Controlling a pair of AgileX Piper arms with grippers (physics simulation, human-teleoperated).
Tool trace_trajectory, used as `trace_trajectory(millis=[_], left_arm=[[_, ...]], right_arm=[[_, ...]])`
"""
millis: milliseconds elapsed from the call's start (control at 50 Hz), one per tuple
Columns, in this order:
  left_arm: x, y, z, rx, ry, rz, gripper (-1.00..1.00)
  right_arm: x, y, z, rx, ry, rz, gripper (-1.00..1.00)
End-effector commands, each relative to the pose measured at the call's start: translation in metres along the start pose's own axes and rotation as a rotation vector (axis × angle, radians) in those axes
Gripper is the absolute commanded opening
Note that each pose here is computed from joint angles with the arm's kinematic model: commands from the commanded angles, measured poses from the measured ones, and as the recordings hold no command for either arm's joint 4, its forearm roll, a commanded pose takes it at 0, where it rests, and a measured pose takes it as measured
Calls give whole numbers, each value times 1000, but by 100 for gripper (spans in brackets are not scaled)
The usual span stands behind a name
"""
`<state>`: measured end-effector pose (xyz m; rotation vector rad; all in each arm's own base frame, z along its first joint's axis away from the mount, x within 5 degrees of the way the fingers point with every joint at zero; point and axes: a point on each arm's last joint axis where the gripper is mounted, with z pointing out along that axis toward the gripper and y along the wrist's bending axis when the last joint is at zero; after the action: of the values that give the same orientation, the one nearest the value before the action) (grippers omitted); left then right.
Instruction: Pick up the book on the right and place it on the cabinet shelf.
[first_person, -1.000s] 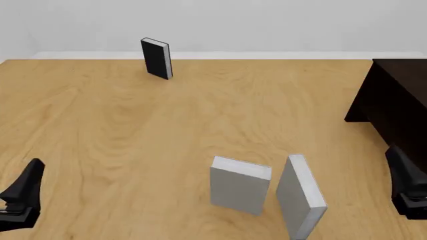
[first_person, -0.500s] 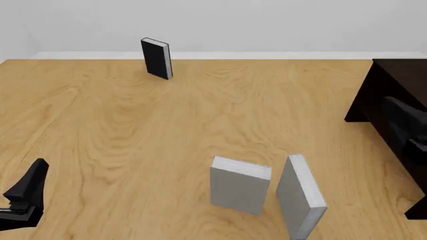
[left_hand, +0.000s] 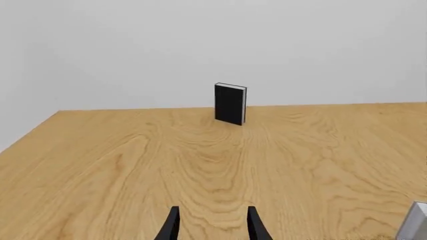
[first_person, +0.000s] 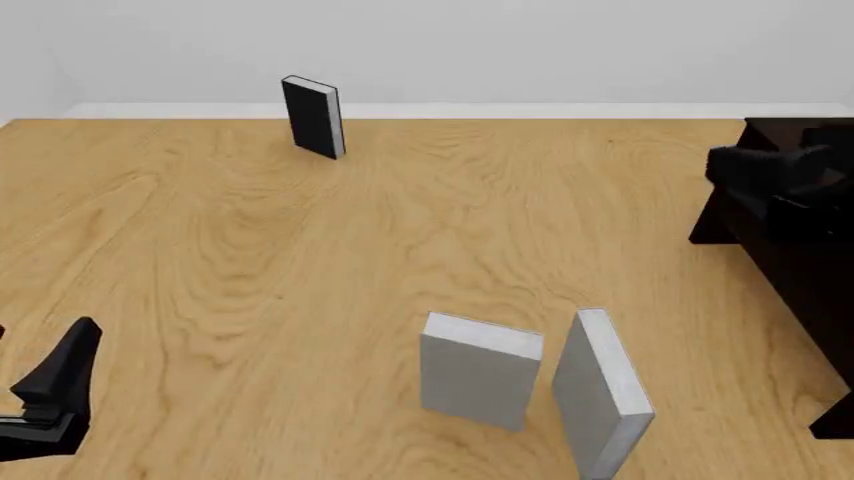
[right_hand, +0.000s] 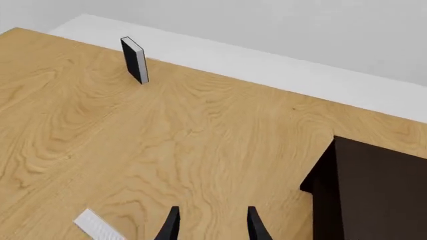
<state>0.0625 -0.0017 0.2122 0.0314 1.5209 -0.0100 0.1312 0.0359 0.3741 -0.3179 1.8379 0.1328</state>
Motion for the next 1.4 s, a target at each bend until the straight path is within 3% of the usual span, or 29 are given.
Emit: trace_trajectory(millis=[20,60,120,200,240,280,320,360,420,500,540,560,600,780,820,1000,1020,1040,1080,1120,1160,1400], left_arm=[[0,-1,1,8,2,2,100],[0,-1,1,10,4,2,100],[0,-1,1,10,4,3,100],[0,-1,1,14,6,6,100],[0,-1,1,13,5,5,100],[0,-1,1,17,7,8,100],[0,-1,1,16,7,8,100],[0,-1,1,17,6,7,100],[1,-1,0,18,6,7,100],[1,-1,0,20,10,5,100],[1,-1,0,21,9,7,100],[1,-1,1,21,10,7,100],[1,-1,1,23,9,7,100],[1,-2,0,24,7,5,100],[0,-2,0,25,6,5,100],[1,-2,1,37,15,12,100],[1,-2,2,35,17,13,100],[1,-2,2,37,18,15,100],[1,-2,2,39,20,14,100],[2,-3,1,40,20,14,100],[2,-3,1,39,22,15,100],[2,-3,2,44,30,19,100]], right_arm=[[-11,7,20,-52,128,88,100],[-12,12,26,-75,163,72,100],[-16,9,26,-58,169,120,100],[-25,19,29,-112,176,96,100],[-23,16,32,-94,203,130,100],[-24,22,35,-125,212,96,100],[-24,18,36,-99,230,122,100],[-24,19,39,-107,248,94,100],[-26,17,41,-91,265,143,100],[-25,15,45,-82,297,115,100],[-25,13,47,-67,316,150,100],[-22,13,52,-72,343,96,100],[-24,15,53,-75,346,132,100],[-21,22,69,-100,427,87,100],[-24,26,71,-111,426,107,100],[-18,32,81,-125,496,95,100],[-15,35,84,-139,510,65,100],[-14,33,83,-123,509,100,100],[-12,34,84,-130,511,92,100],[-9,35,85,-122,514,129,100],[-7,35,86,-126,515,112,100],[17,40,88,-117,563,167,100]])
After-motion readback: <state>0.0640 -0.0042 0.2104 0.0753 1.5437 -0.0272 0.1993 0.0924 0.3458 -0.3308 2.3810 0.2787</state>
